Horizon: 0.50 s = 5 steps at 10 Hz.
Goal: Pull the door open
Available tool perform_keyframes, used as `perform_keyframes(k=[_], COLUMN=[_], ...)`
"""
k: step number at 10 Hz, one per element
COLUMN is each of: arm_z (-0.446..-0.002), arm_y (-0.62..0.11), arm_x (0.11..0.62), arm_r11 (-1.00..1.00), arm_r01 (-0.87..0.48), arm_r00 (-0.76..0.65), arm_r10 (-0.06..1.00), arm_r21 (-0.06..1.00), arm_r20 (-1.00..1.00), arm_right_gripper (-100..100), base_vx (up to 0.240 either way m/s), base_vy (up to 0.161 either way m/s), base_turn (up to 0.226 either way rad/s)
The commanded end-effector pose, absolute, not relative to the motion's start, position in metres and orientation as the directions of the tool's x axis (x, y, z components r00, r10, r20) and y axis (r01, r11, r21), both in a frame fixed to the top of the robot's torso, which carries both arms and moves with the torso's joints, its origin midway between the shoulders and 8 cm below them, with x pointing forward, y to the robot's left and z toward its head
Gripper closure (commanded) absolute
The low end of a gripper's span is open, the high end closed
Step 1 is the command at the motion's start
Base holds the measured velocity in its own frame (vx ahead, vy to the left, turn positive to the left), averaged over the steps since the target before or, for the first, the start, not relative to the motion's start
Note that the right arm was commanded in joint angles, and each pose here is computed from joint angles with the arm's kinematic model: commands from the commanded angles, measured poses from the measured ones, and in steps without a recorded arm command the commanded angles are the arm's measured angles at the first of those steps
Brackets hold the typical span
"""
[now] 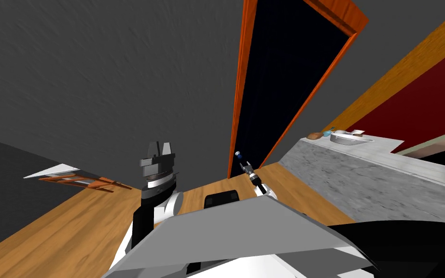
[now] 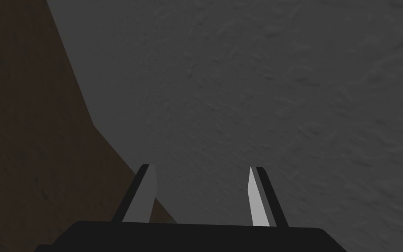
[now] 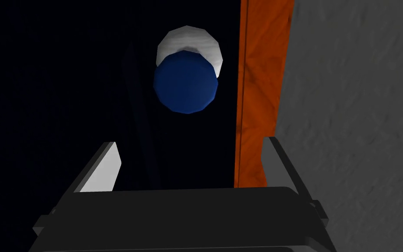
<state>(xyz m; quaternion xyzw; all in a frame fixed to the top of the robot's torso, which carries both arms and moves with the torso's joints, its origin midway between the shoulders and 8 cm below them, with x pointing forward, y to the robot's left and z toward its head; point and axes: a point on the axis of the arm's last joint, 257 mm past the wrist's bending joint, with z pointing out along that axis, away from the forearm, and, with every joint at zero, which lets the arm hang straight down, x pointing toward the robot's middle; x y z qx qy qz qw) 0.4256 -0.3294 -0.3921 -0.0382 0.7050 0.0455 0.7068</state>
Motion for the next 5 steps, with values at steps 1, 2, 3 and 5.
perform_keyframes(k=[1,2,3,5], arm_z=[-0.392,-0.393,-0.393,-0.392], arm_y=[-0.346,-0.358,-0.37,-0.381], arm_x=[0.419,0.414,0.409,0.404], arm_r11=[0.995,0.997,0.998,0.999], arm_r01=[-0.094,-0.076,-0.058,-0.042], arm_r00=[0.0,0.0,-0.001,0.0], arm_r10=[0.012,0.012,0.012,0.012], arm_r21=[0.012,0.012,0.012,0.012], arm_r20=[-1.0,-1.0,-1.0,-1.0], arm_right_gripper=[-100,-100,-100,-100], base_vx=[0.179,0.18,0.195,0.158], base_vy=[0.083,0.073,0.043,0.037], base_turn=[0.141,0.215,0.16,0.099])
